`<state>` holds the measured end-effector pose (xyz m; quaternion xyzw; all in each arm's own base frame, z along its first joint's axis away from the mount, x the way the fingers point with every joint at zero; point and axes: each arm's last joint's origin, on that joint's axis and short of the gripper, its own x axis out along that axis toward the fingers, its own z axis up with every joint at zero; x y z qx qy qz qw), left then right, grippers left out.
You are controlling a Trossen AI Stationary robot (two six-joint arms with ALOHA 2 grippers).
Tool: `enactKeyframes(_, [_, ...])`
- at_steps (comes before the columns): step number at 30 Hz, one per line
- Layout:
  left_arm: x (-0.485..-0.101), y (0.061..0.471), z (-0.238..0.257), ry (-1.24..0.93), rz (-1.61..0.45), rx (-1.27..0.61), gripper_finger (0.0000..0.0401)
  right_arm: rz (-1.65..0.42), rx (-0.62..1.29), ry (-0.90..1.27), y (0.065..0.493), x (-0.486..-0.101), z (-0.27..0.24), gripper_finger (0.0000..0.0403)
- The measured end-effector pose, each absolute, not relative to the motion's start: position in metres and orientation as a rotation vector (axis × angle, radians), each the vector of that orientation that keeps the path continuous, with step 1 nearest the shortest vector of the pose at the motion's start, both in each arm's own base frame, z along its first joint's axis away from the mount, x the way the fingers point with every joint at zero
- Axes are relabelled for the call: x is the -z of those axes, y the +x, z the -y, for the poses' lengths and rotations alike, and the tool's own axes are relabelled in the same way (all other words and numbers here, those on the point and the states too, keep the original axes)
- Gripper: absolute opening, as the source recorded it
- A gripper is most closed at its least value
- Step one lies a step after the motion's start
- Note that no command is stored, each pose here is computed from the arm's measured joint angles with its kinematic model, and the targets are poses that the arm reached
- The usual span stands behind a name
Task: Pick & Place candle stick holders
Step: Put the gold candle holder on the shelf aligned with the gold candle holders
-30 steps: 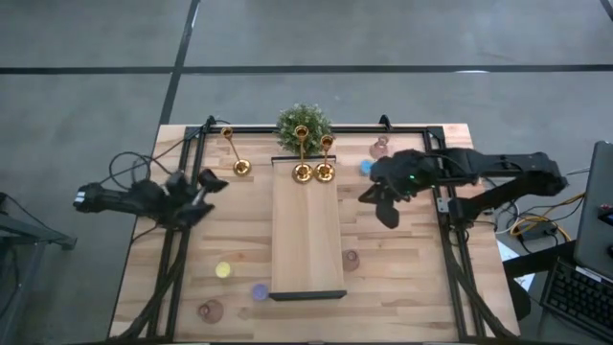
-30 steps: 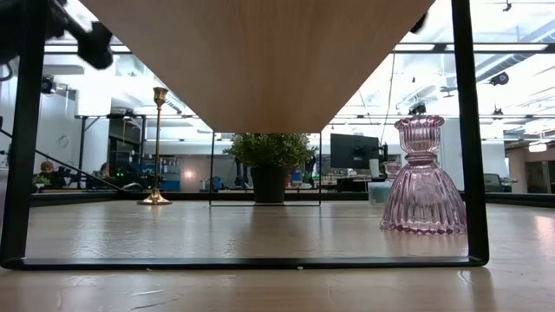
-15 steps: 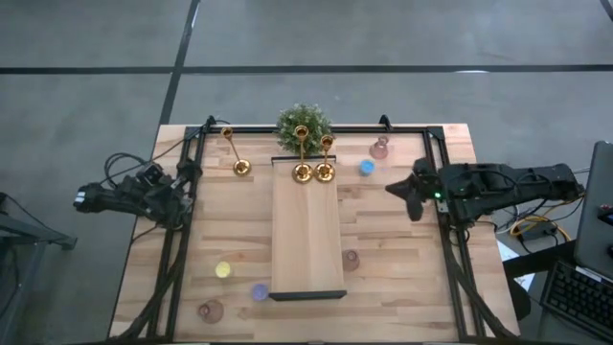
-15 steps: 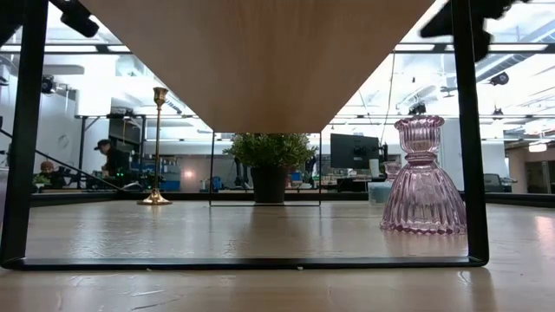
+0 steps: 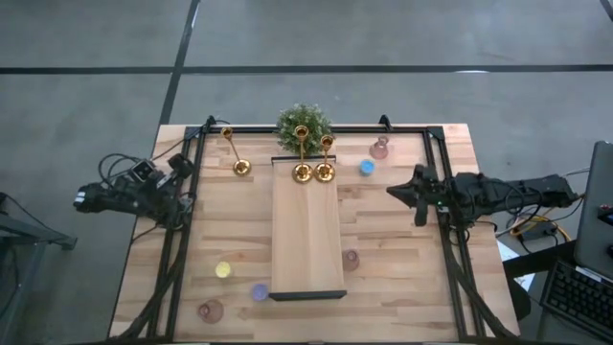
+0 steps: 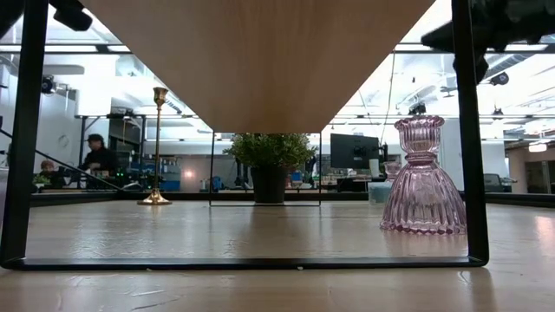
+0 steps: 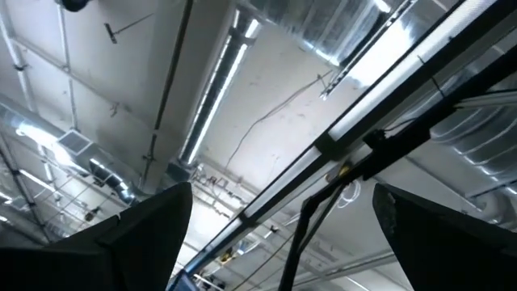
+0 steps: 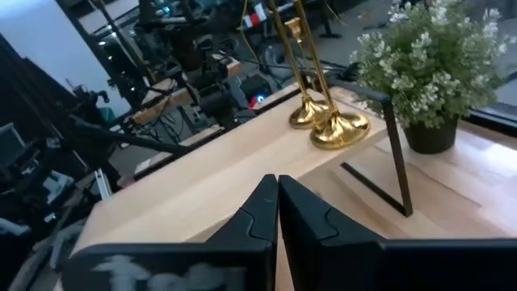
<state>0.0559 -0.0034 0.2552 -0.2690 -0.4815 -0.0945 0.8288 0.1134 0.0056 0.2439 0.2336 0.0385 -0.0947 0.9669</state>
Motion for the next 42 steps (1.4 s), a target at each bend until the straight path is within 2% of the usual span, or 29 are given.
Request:
enactKeyframes(12, [-0.250, 0.063, 0.003, -0.604, 0.942, 0.127, 0.0388, 0.105, 0.138, 0.484, 0.105, -0.200, -0.005, 0.0008])
enactKeyframes(21, [-0.247, 0.067, 0.004, -0.686, 0.884, 0.171, 0.0388, 0.053, 0.155, 0.511, 0.105, -0.170, -0.005, 0.0009])
enactKeyframes(30, [-0.253, 0.059, 0.002, -0.655, 0.997, 0.173, 0.0388, 0.064, 0.152, 0.524, 0.105, -0.170, -0.005, 0.0009])
enactKeyframes(36, [-0.256, 0.055, 0.001, -0.708, 1.038, 0.192, 0.0388, 0.063, 0.152, 0.527, 0.105, -0.170, -0.005, 0.0009])
enactKeyframes(42, [-0.255, 0.061, 0.001, -0.724, 0.983, 0.143, 0.0388, 0.053, 0.159, 0.525, 0.105, -0.169, -0.005, 0.0009])
